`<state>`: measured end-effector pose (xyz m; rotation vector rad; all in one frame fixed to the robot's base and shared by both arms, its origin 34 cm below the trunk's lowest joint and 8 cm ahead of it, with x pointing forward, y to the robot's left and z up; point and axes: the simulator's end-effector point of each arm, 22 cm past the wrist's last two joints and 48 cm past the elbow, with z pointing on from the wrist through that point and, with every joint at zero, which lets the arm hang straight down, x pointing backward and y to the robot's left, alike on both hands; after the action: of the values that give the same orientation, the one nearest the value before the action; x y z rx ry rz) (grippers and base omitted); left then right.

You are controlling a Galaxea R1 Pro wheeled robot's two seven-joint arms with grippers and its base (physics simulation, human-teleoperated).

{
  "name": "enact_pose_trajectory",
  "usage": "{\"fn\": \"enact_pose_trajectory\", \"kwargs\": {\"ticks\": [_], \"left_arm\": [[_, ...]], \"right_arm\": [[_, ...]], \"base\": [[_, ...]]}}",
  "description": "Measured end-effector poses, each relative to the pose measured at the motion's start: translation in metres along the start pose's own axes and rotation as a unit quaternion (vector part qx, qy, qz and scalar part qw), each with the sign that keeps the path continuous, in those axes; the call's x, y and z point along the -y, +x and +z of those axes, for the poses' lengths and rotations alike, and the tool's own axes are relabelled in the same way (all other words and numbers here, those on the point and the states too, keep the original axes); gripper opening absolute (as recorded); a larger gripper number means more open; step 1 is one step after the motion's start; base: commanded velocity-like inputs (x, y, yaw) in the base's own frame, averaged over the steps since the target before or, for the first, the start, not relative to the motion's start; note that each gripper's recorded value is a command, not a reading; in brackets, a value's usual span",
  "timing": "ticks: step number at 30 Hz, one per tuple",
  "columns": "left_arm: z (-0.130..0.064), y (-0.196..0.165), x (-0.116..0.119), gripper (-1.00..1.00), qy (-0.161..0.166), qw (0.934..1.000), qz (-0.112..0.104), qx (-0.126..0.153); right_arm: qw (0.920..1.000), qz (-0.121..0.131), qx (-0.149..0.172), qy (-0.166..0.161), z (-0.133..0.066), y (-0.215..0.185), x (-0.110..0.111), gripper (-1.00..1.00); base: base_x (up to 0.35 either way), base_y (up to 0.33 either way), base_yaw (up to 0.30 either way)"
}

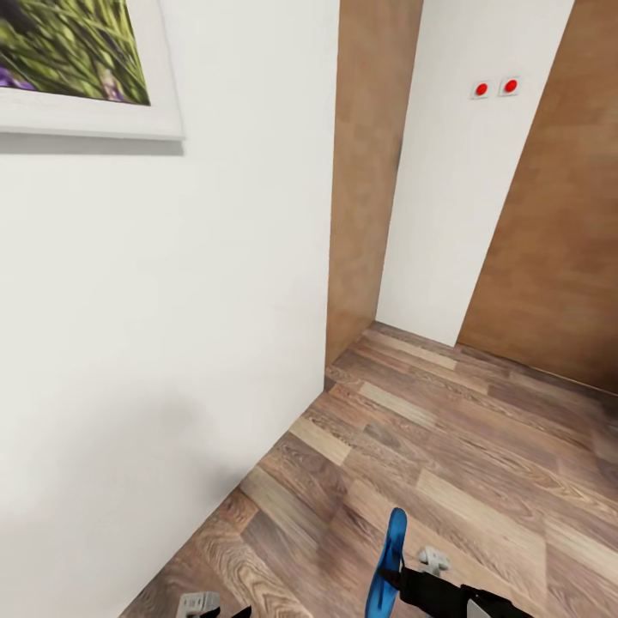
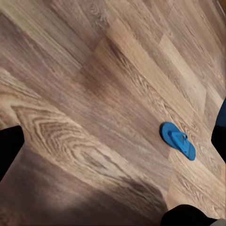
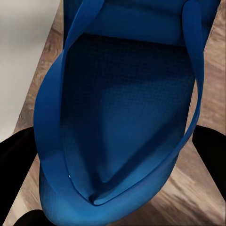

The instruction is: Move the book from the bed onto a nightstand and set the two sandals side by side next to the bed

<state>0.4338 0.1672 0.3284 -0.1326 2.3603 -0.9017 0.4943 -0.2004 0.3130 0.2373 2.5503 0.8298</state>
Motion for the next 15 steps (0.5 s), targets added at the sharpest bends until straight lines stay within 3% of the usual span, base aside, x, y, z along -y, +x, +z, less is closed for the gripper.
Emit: {"fn": "enact_pose_trajectory", "kwargs": {"ticks": [4,15], "left_arm": [[0.0001,0.0002,0.0,1.0,0.0,1.0,0.0,0.0],[0.0003,0.0016,-0.0007,1.0,0.0,1.0,-0.001,-0.002]], "right_arm": [[1.0,0.0,0.0,0.0,0.0001,0.0002,0.0002,-1.0],[1.0,0.001,-0.002,0.001,0.0006,0.0017,0.0012,-1.0]], "base": [[0.033,0.003,-0.12],[0.002,0.0,-0.267]]}}
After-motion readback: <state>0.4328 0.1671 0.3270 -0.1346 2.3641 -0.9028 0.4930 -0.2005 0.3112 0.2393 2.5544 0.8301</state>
